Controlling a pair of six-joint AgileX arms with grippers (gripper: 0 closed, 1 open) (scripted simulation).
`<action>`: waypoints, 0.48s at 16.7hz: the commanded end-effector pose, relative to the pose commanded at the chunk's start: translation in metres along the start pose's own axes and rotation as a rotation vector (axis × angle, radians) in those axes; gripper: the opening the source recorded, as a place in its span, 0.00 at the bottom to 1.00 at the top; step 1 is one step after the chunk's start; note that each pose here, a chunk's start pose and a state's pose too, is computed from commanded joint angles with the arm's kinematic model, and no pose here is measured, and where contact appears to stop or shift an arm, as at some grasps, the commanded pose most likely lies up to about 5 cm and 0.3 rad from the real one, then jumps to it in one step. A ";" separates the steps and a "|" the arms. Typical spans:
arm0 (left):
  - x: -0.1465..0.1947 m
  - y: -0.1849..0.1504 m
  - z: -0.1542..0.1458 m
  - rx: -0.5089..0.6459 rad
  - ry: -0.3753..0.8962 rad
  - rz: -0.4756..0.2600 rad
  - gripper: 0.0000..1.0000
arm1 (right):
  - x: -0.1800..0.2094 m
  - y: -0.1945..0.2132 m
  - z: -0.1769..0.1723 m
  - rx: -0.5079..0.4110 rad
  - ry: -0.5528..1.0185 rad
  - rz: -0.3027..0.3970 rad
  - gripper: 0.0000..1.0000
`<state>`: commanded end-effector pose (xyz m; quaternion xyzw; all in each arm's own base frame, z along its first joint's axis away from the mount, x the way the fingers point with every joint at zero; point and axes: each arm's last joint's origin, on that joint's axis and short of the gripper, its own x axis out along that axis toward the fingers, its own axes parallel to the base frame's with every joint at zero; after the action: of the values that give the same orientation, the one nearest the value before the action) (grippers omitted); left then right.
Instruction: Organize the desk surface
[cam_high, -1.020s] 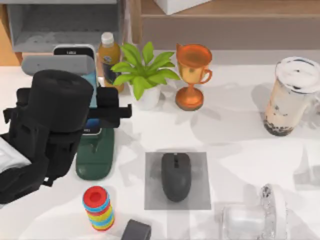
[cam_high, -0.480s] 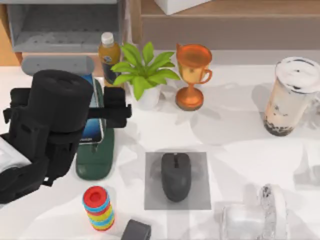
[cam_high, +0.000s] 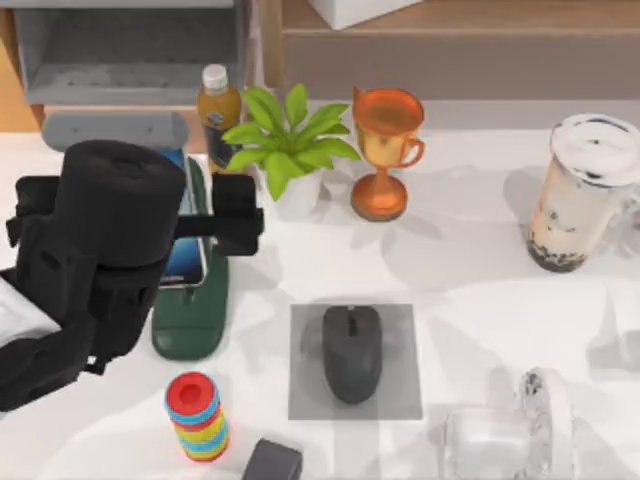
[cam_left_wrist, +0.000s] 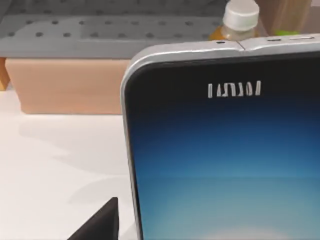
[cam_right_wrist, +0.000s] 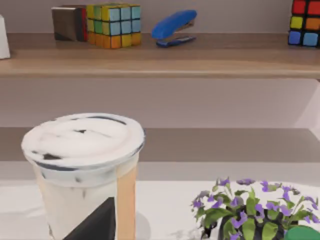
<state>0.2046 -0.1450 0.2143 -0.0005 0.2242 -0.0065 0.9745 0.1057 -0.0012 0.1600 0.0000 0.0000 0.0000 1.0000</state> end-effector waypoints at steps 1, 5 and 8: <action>-0.004 -0.001 0.000 0.001 -0.007 -0.009 1.00 | 0.000 0.000 0.000 0.000 0.000 0.000 1.00; -0.016 -0.005 -0.008 0.015 0.004 -0.052 1.00 | 0.000 0.000 0.000 0.000 0.000 0.000 1.00; -0.025 -0.003 -0.012 0.002 0.002 -0.039 1.00 | 0.000 0.000 0.000 0.000 0.000 0.000 1.00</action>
<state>0.1771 -0.1476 0.2143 -0.0037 0.2250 -0.0260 0.9740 0.1057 -0.0012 0.1600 0.0000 0.0000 0.0000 1.0000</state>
